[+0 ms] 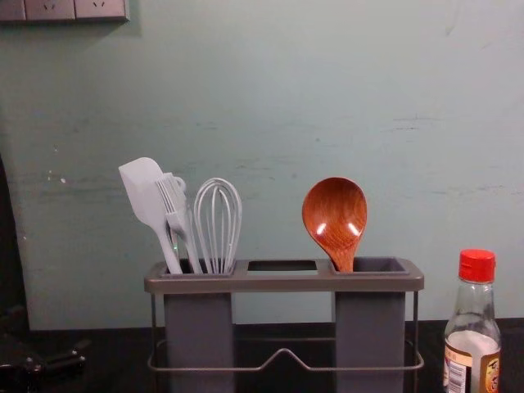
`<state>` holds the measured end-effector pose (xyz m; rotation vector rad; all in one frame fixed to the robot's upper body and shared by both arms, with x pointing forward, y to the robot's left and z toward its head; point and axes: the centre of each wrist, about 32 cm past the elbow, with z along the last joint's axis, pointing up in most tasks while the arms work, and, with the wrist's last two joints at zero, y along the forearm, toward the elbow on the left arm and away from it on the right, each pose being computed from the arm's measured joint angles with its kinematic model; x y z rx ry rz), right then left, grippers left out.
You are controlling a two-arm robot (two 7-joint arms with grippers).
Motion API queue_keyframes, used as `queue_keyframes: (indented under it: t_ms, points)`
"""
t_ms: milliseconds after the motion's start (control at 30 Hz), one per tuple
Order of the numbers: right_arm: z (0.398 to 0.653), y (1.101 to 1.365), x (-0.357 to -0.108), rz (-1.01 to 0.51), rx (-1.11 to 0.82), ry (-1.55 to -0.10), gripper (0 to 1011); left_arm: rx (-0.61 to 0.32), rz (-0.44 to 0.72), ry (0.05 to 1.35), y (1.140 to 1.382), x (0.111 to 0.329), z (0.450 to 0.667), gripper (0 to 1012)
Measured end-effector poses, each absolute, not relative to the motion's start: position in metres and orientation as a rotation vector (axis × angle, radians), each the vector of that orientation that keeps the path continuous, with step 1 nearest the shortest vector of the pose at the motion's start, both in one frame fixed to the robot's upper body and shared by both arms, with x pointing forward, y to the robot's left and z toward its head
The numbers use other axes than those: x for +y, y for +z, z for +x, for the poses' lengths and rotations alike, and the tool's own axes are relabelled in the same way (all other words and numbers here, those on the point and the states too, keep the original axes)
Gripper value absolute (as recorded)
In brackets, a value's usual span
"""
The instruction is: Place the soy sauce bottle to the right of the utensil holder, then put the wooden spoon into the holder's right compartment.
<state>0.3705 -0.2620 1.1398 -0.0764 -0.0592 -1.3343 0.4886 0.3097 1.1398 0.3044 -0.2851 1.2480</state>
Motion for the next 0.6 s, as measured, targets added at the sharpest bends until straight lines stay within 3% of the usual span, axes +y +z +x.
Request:
queue_keyframes:
  t_ms: [600]
  points:
    - [0.3704,1.1401,-0.2620,-0.075,-0.061,-1.335,1003,-0.285,0.304,1.248,1.1398,0.3097,0.4886,1005]
